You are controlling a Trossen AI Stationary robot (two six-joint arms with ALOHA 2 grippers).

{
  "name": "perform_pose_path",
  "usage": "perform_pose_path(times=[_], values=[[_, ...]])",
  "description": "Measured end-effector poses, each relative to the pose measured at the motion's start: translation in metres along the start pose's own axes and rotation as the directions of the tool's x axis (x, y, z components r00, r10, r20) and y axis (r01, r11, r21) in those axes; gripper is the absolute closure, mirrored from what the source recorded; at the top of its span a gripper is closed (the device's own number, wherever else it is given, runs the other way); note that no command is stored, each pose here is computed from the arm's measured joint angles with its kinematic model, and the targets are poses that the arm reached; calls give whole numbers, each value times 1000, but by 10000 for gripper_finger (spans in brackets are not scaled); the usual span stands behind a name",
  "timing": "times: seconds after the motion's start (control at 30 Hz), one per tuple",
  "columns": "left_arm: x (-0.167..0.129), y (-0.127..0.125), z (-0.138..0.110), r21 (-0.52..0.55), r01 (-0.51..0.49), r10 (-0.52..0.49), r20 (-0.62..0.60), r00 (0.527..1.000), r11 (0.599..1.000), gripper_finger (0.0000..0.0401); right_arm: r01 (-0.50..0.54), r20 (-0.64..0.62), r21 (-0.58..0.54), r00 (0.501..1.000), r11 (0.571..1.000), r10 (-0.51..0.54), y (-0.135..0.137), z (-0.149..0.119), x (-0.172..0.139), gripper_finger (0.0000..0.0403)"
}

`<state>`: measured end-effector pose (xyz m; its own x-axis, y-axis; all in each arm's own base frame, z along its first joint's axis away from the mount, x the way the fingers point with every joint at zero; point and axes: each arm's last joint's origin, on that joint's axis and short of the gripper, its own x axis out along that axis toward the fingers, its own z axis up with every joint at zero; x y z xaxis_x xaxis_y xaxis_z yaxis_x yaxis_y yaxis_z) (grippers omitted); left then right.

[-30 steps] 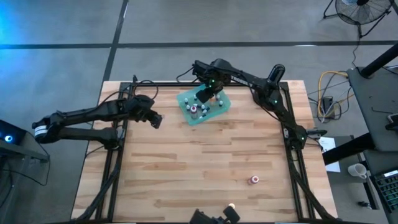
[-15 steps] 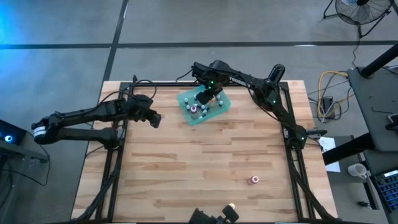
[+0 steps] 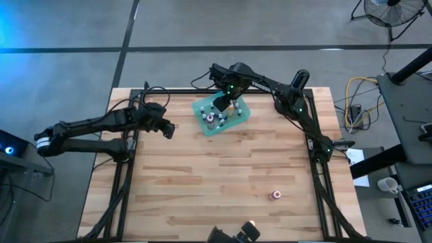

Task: Pick & Place food coloring
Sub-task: Put the green big food coloring into the green bin, then put the yellow big food coloring into the green bin

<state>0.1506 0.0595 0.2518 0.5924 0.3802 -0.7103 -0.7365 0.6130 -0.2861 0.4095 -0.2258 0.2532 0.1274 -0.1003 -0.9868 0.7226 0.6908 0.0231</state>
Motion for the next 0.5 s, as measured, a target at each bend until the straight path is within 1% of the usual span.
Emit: perform_pose_path(times=[0.1,0.17,0.23,0.37,0.43,0.5], values=[[0,0,0,0,1,-1,1,1000,1000,261,-8,21,-34,1000,999,8,-1,-8,-25,191],[0,0,0,2,1,-1,2,1000,1000,261,-4,28,-98,1000,995,6,1,-21,-51,187],[0,0,0,13,1,-1,2,1000,1000,261,-11,46,-177,999,984,19,8,-39,-82,186],[0,0,1,43,4,-4,6,1000,999,261,-35,111,-325,991,945,75,30,-78,-133,186],[0,-1,1,60,7,-7,11,1000,998,261,-33,147,-360,985,933,91,42,-100,-153,186],[0,-1,2,79,12,-14,21,1000,997,261,-48,157,-367,981,929,113,51,-123,-167,186]])
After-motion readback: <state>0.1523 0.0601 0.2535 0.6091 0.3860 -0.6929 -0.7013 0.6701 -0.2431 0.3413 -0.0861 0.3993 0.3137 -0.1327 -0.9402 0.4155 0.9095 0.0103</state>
